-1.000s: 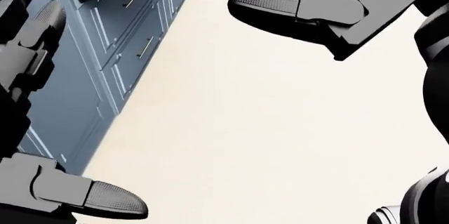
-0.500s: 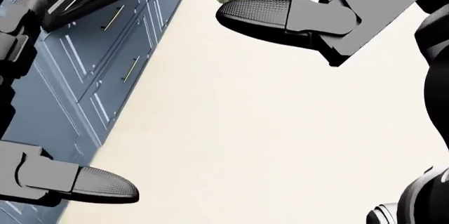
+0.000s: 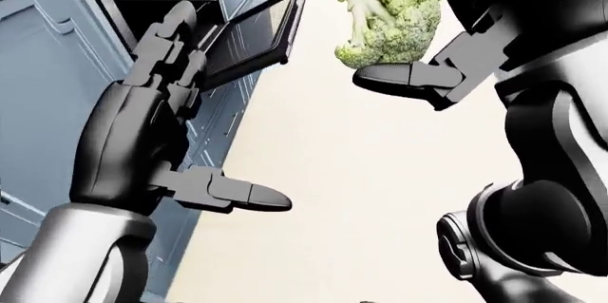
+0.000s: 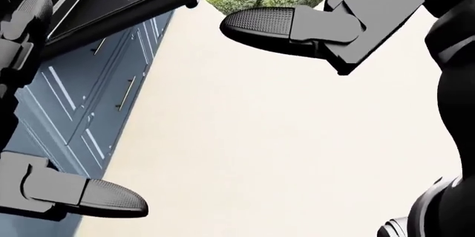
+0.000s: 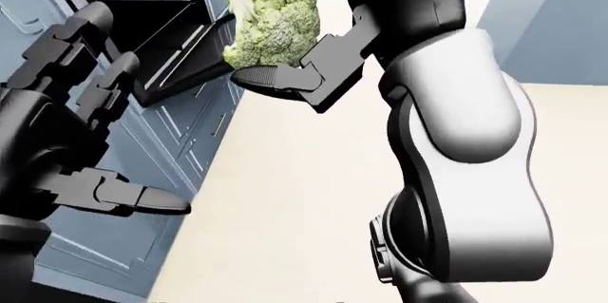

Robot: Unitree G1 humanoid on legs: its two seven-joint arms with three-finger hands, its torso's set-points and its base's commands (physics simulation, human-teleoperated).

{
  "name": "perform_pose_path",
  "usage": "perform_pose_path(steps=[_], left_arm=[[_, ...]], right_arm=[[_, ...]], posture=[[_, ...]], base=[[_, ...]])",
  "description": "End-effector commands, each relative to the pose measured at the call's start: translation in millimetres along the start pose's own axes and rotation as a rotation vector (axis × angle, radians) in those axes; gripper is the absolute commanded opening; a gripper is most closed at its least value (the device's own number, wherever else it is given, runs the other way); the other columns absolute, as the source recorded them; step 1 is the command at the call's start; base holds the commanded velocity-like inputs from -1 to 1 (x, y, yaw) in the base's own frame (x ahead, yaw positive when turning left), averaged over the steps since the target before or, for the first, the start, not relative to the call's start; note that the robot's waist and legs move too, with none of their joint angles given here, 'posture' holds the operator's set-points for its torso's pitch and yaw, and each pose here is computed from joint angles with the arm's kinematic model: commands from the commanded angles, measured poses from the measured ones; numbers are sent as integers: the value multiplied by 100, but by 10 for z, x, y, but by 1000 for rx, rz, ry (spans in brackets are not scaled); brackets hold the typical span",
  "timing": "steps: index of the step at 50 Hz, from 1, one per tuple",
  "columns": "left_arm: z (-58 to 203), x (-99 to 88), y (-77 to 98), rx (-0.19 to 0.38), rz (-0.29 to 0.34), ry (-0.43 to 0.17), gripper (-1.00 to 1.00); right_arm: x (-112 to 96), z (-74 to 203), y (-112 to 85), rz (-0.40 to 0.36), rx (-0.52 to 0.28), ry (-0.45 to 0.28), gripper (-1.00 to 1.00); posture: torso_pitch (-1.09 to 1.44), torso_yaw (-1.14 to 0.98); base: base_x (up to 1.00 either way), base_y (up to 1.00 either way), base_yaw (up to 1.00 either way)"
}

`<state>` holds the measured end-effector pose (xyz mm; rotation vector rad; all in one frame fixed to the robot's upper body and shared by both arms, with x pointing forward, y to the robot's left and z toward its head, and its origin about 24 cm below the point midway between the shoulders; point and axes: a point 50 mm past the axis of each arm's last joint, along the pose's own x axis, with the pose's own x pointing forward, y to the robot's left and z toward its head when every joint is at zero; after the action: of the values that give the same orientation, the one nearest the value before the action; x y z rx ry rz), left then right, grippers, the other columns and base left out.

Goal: Place the broccoli on the top rack of the oven.

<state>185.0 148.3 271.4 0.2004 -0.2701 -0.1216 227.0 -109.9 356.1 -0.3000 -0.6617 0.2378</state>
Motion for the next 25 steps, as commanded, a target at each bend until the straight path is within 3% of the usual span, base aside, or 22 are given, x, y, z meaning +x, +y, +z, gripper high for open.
perform_pose_path(steps=[1, 25], left_arm=[[73, -3, 27, -7, 24, -52, 100], [121, -10, 24, -5, 21, -58, 100]], right_arm=[[-14, 98, -73, -54, -17, -61, -100], [-1, 83, -46, -34, -17, -69, -100]], posture=[[0, 0], [0, 0]], base=[[0, 0, 0], [0, 27, 0]])
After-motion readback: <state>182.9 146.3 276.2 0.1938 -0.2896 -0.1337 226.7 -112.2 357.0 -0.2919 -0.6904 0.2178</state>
